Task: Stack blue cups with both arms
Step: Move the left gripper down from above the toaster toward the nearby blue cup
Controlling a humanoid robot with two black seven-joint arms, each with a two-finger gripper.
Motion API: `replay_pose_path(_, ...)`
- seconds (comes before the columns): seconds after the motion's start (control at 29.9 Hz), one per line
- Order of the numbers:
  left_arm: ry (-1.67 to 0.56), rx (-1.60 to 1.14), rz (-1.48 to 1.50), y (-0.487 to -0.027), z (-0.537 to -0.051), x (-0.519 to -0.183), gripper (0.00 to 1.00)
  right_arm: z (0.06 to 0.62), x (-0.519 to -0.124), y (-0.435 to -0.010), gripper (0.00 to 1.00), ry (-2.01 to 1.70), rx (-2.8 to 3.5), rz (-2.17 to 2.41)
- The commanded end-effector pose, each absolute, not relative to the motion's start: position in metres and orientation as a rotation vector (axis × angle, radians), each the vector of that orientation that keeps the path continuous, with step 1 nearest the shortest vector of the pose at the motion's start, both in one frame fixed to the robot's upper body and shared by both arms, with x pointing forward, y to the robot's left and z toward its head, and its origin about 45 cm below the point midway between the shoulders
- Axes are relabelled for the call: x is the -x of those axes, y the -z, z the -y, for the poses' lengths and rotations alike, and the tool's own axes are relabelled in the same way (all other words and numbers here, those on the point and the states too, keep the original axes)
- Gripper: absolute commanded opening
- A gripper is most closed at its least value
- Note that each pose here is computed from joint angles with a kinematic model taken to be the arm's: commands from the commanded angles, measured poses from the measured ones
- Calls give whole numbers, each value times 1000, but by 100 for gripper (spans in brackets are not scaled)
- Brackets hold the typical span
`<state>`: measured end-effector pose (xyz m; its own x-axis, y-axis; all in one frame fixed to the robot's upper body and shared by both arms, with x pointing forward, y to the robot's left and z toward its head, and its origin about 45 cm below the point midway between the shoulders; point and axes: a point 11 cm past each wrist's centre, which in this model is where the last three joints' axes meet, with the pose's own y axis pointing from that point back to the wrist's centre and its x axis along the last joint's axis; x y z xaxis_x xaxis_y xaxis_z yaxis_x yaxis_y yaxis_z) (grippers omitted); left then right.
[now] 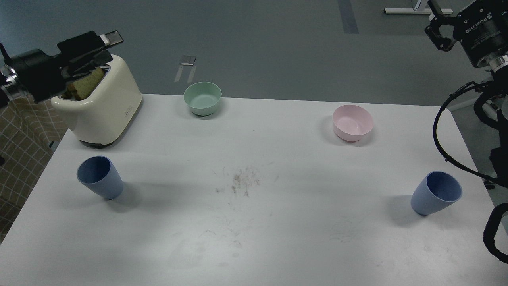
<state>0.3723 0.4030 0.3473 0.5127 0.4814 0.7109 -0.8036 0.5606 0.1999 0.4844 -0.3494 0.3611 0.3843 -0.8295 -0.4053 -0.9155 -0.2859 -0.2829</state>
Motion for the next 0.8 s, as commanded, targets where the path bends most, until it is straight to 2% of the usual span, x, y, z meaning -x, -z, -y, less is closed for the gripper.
replay_pose_path(0.0,-711,-722,735,-328,-398,-364,92,349,-484,-359,100,-249,2183,-1499)
replay_pose_path(0.2,-571,-909,883,-305,-391,-357,92,348,-481,-361,100,-238,2189,-1491)
replay_pose_path(0.77,-426,-1079,951,-281,-398,-349,88,352,-471,-351,100,-235,2200,-1500)
